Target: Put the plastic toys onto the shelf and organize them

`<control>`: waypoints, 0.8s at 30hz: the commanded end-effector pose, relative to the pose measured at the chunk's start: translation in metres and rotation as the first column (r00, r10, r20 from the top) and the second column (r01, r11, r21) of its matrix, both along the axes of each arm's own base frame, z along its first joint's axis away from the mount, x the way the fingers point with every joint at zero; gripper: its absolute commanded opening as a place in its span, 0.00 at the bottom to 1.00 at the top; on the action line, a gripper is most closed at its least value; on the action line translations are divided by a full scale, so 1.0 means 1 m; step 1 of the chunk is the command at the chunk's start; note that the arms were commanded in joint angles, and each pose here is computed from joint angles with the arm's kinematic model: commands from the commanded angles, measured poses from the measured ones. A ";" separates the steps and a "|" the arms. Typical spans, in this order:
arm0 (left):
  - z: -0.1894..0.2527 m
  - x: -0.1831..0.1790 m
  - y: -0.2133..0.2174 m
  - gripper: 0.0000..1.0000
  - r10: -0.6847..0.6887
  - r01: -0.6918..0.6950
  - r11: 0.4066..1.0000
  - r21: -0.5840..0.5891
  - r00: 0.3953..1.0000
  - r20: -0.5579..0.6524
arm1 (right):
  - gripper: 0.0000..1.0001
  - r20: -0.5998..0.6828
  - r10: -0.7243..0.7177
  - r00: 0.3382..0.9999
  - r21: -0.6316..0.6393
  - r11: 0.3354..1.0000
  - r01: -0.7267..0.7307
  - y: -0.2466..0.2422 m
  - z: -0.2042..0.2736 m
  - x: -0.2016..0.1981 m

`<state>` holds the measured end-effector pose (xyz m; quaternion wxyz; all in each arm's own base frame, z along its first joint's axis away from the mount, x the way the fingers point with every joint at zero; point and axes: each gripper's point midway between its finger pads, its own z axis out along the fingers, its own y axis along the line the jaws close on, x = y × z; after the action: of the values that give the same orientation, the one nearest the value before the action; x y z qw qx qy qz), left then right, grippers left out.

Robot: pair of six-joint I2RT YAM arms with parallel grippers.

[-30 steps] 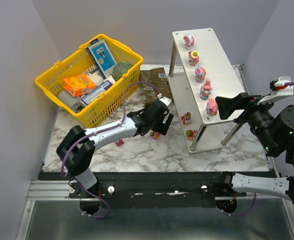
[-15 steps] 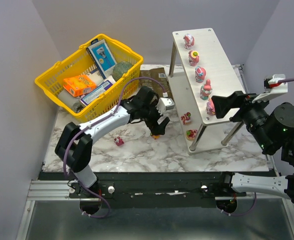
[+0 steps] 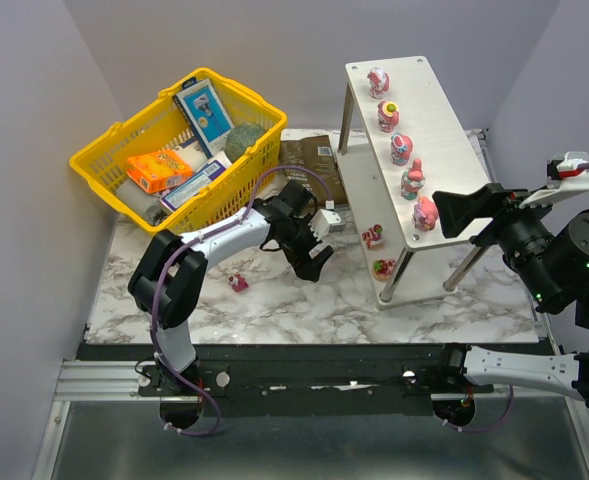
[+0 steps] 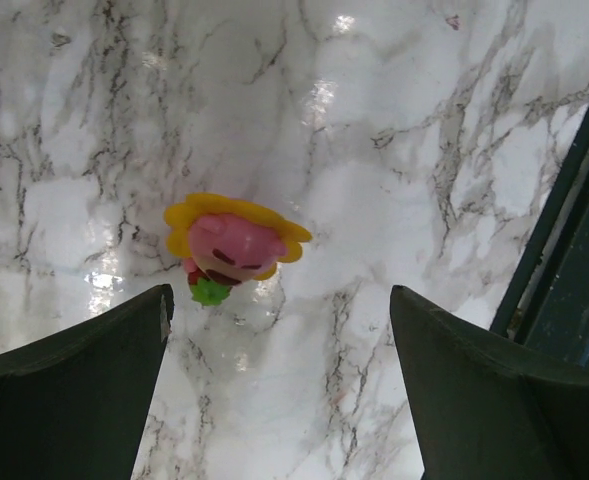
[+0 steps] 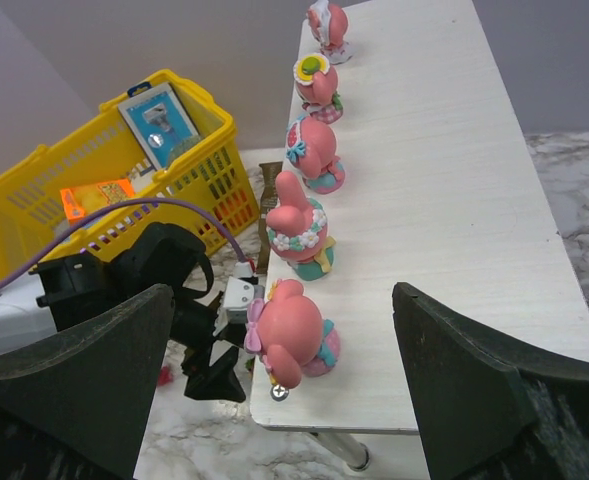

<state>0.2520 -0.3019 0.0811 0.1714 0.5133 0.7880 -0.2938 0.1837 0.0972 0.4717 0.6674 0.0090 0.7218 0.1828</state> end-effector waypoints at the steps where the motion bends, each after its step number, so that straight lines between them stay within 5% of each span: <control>1: -0.014 0.025 0.002 0.93 0.073 -0.074 0.997 0.023 0.995 0.073 | 0.97 0.001 -0.009 1.000 0.013 1.000 0.009 0.000 0.001 0.001; 11: -0.031 0.026 -0.001 0.76 0.099 -0.100 0.995 0.029 0.995 0.034 | 0.97 0.004 -0.023 1.000 0.013 1.000 0.023 -0.005 0.001 0.001; 24: -0.046 0.056 0.007 0.64 0.492 -0.494 0.869 0.027 0.869 0.054 | 0.97 -0.007 -0.032 0.999 0.036 0.999 0.032 -0.009 -0.007 -0.001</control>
<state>0.2918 -0.2999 0.0352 0.2202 0.3772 0.8680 -0.2363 0.1816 0.0927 0.4660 0.6660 0.0139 0.7222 0.1864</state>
